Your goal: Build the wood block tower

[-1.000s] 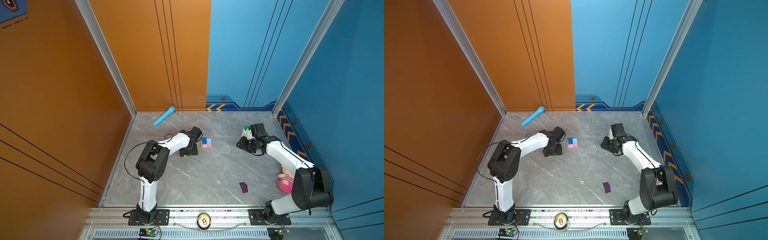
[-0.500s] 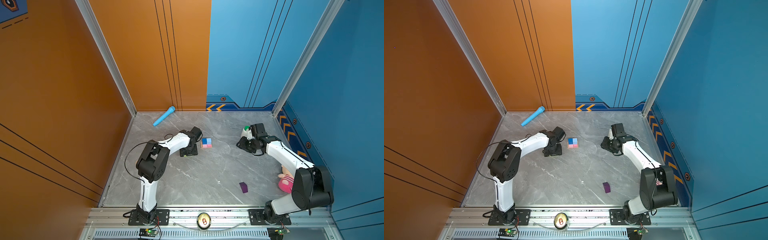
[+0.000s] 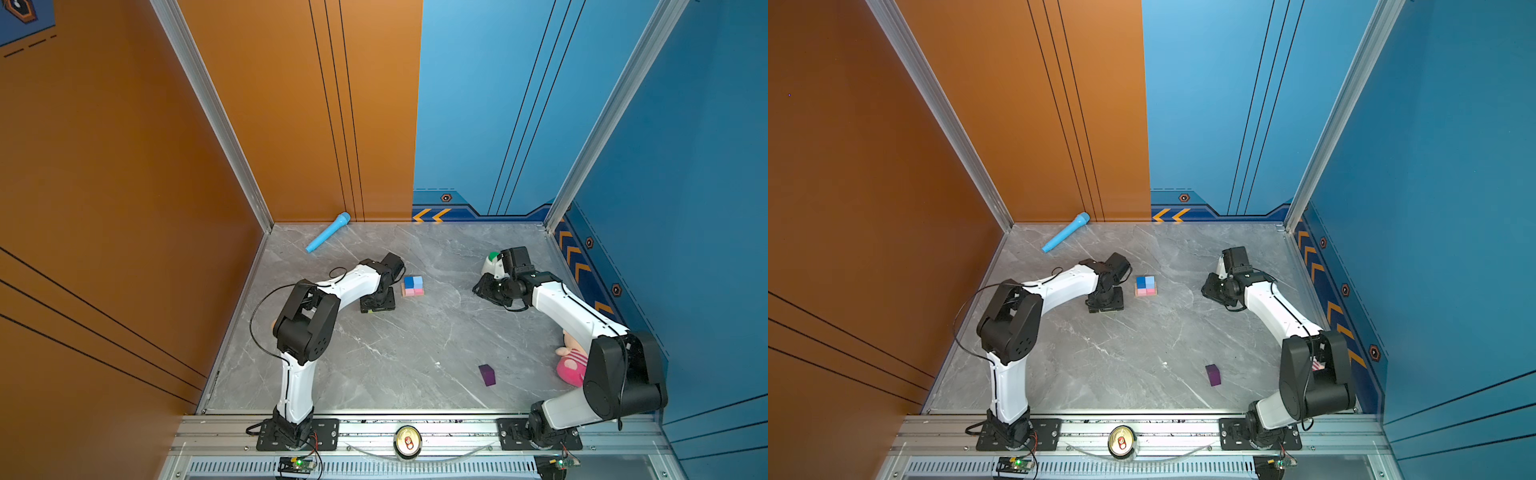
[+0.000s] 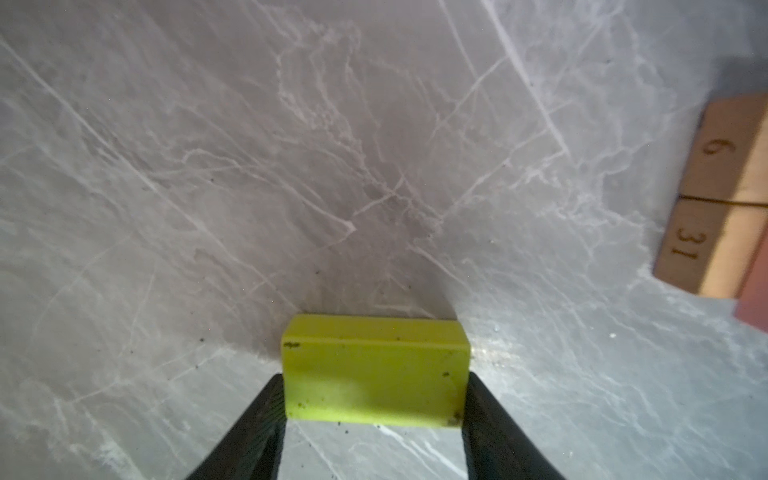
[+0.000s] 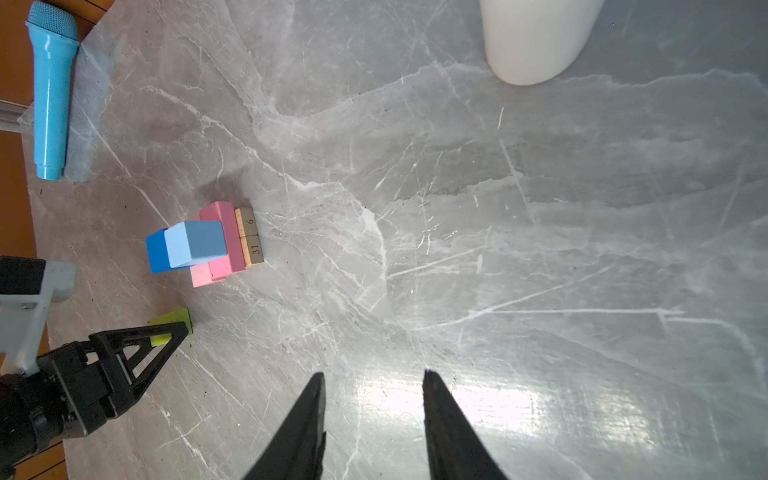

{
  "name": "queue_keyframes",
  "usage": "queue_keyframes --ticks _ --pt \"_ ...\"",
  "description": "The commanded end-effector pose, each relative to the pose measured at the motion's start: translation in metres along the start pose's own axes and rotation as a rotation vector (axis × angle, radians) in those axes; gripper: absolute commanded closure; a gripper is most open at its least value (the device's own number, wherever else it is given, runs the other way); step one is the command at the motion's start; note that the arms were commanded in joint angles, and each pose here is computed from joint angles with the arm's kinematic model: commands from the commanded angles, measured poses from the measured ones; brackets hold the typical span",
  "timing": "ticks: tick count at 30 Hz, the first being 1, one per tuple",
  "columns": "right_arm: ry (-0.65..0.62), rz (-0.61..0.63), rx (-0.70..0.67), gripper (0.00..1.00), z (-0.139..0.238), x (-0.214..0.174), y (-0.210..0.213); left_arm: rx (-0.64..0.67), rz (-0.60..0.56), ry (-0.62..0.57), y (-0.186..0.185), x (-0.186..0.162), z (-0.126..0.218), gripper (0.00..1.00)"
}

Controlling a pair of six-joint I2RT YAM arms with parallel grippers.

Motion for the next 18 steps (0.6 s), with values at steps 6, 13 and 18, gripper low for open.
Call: queue_keyframes --ticks 6,13,18 --pt "0.032 0.001 -0.029 0.6 -0.002 -0.006 -0.004 -0.003 -0.005 -0.005 0.0 0.011 0.037 0.51" --pt "0.032 0.004 -0.029 0.6 -0.001 -0.007 -0.004 -0.037 -0.006 -0.035 -0.005 0.02 0.071 0.52" --pt "0.039 0.007 -0.027 0.6 -0.003 -0.008 -0.006 -0.063 -0.015 -0.069 -0.011 0.028 0.096 0.51"
Point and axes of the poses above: each gripper's point midway between its finger pads, its own z axis back along the fingers, its own y axis along the line the jaws close on, x = y × z, the point moved 6 cm from there along z, back along the fingers, and after that the axes turned 4 degrees about z, right-handed, at the moved point
